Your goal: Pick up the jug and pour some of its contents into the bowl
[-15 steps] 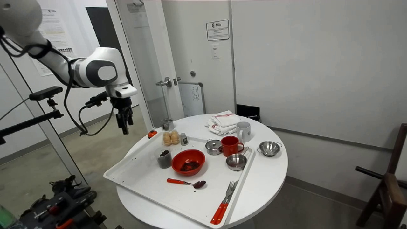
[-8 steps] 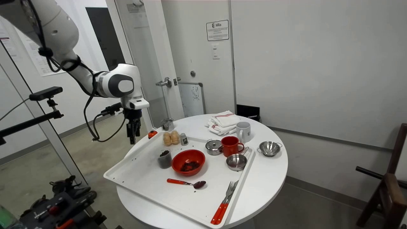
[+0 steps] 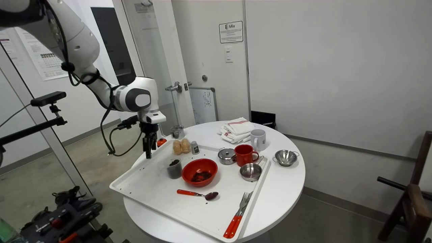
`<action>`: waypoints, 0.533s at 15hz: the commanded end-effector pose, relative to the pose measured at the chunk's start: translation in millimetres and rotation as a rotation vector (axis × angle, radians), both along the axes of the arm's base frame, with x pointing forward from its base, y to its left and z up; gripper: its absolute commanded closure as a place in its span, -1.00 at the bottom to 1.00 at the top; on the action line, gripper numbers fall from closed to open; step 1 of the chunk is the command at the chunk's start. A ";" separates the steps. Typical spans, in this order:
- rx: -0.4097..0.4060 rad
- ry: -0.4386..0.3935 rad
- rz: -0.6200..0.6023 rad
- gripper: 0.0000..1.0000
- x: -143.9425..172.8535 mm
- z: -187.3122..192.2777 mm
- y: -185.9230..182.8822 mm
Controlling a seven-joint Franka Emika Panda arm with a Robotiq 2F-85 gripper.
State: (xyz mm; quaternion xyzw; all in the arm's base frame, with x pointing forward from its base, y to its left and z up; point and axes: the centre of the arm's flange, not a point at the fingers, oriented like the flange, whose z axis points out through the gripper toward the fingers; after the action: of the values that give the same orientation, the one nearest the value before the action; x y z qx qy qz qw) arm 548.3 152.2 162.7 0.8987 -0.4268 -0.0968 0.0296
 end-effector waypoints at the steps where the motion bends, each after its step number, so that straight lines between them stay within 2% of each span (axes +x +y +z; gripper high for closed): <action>1: -0.002 -0.007 -0.046 -1.00 7.8 -14.3 -3.2; 8: -0.001 0.043 -0.019 -1.00 4.4 -35.9 -9.9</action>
State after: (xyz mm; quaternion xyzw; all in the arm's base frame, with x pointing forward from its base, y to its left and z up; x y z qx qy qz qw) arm 546.9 139.4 135.7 0.8903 -0.4408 -0.1076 0.0386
